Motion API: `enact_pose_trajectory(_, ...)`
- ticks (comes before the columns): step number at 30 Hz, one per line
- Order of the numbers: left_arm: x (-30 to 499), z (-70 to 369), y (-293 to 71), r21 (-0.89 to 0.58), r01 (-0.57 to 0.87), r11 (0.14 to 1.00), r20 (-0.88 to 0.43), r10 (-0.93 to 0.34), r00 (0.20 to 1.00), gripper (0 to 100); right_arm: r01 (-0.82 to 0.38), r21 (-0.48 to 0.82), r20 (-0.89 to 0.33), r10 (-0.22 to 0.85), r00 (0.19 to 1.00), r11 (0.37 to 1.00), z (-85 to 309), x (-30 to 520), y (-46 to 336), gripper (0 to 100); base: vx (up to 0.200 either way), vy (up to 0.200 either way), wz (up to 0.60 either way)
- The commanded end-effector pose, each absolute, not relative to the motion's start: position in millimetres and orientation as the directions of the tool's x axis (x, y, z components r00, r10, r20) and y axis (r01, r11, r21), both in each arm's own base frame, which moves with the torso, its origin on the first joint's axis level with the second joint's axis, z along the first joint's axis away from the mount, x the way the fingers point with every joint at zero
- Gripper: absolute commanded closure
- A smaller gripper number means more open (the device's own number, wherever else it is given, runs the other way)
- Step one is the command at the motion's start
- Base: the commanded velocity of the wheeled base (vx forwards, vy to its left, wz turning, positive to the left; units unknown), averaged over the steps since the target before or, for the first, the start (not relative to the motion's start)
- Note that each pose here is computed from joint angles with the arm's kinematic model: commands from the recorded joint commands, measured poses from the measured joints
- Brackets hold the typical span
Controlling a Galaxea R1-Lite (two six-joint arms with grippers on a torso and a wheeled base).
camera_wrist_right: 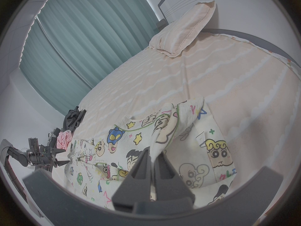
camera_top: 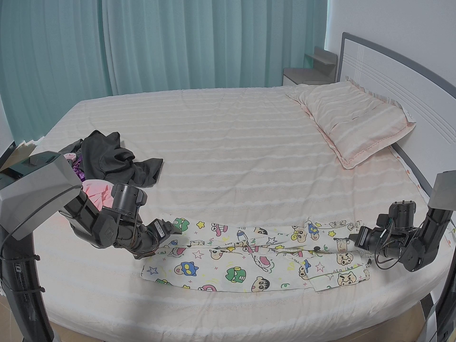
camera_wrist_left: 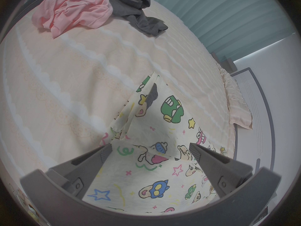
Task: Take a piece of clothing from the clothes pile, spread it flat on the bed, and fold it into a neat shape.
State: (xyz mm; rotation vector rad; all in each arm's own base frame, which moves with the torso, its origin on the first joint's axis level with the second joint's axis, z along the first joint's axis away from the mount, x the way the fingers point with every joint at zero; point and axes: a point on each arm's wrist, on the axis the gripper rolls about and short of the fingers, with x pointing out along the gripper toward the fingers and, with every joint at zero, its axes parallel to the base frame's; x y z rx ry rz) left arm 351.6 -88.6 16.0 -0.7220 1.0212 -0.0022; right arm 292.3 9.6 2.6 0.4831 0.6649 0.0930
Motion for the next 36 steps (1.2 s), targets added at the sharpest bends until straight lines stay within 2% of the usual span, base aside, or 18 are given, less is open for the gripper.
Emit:
enact_pose_trajectory(1,352.6,15.3,-89.8,-0.546,-0.325,0.772,-0.778,-0.323,0.539,0,0.069,0.459,-0.570,0.234,0.788,0.886,2.5,292.6,9.5,100,0.000,0.000,0.00)
enact_pose_trajectory(8,357.3,23.1,-89.5,-0.566,-0.350,0.746,-0.763,-0.314,0.565,0,0.064,0.460,-0.561,0.234,0.794,0.886,5.9,292.2,9.5,100,0.000,0.000,0.00)
enact_pose_trajectory(16,349.3,53.2,-86.4,-0.579,-0.338,0.742,-0.747,-0.315,0.585,0,0.063,0.460,-0.560,0.234,0.795,0.886,6.1,292.6,9.5,100,0.000,0.000,0.00)
enact_pose_trajectory(22,346.8,49.7,-94.3,-0.570,-0.333,0.751,-0.759,-0.325,0.565,0,0.060,0.460,-0.560,0.237,0.794,0.886,6.1,292.6,10.4,100,0.000,0.000,0.00)
enact_pose_trajectory(26,346.3,32.2,-105.0,-0.534,-0.349,0.770,-0.789,-0.306,0.532,0,0.061,0.460,-0.561,0.237,0.793,0.886,5.9,292.2,10.4,100,0.000,0.000,0.00)
enact_pose_trajectory(36,351.3,13.7,-125.5,-0.499,-0.391,0.773,-0.810,-0.257,0.526,0,0.060,0.460,-0.560,0.237,0.794,0.886,6.1,292.6,10.4,100,0.000,0.000,0.00)
